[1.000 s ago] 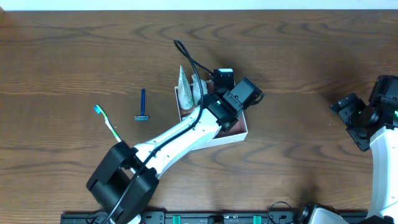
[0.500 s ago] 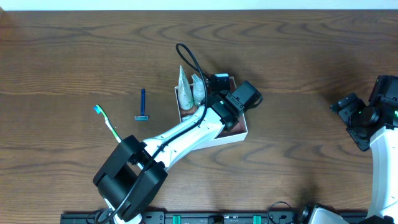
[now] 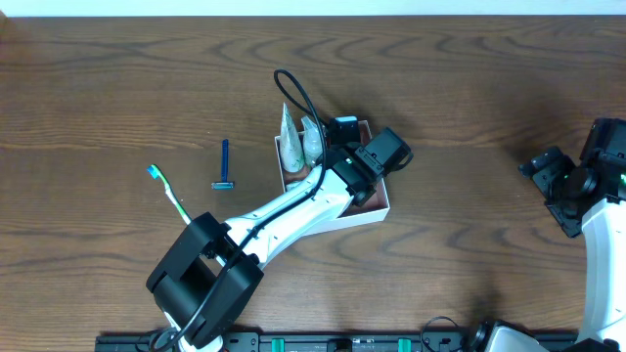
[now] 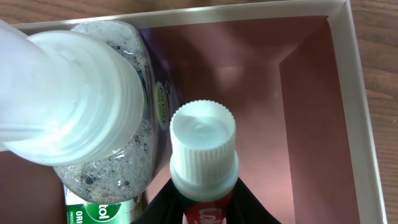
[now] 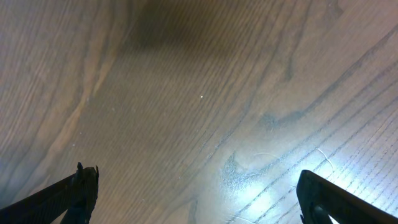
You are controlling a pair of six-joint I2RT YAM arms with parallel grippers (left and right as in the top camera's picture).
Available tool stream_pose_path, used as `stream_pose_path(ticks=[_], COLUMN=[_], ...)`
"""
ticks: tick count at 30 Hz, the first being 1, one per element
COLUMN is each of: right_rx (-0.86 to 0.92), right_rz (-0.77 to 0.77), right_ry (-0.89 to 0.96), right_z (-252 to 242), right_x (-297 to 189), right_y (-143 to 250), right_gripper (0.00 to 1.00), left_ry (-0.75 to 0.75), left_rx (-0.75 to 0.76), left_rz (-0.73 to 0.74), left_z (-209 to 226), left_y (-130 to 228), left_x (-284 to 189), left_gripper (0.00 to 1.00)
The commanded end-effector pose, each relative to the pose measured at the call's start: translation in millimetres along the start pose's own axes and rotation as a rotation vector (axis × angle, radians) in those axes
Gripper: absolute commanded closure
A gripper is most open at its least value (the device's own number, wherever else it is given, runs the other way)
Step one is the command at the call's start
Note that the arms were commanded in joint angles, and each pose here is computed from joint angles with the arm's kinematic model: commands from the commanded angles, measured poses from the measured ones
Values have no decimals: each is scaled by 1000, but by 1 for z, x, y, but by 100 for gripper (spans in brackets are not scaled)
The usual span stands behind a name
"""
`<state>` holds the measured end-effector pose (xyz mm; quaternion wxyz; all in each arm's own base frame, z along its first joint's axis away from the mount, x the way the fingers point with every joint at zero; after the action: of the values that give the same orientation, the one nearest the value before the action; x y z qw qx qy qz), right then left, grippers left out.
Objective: Pack container
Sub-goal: 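Lower the tube beside the soap bottle and open the left gripper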
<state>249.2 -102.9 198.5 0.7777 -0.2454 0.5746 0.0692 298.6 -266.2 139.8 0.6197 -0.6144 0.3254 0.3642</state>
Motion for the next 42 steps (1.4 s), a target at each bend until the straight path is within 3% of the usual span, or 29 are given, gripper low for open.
stream_pose_path(ticks=[1, 25, 26, 29, 42], right_rx=[-8, -8, -8, -8, -8], right_rz=[-10, -10, -10, -10, -10], right_ry=[2, 2, 2, 2, 2], right_z=[0, 0, 0, 0, 0], right_x=[-2, -2, -2, -2, -2], right_y=[-3, -3, -3, -3, -3], right_gripper=[1, 1, 1, 1, 1], left_ry=[-27, -27, -27, -27, -42], left_rx=[-9, -10, -9, -9, 49], left_rz=[-13, -13, -13, -13, -68], left_z=[4, 4, 4, 4, 4], left_y=[0, 0, 0, 0, -11], left_x=[2, 2, 2, 2, -5], left_gripper=[76, 75, 68, 66, 65])
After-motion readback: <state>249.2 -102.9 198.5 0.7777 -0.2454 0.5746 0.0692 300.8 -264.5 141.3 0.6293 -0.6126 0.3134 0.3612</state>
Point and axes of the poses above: each gripper's point midway between its finger pads, its own x axis out along the fingers, its own z axis along the line the jaws close on, y = z × x, the point moved 7 cm from there along -x, back along the fingers, and after that the axes turned 5 degrees about x, right-handed, at the moved point
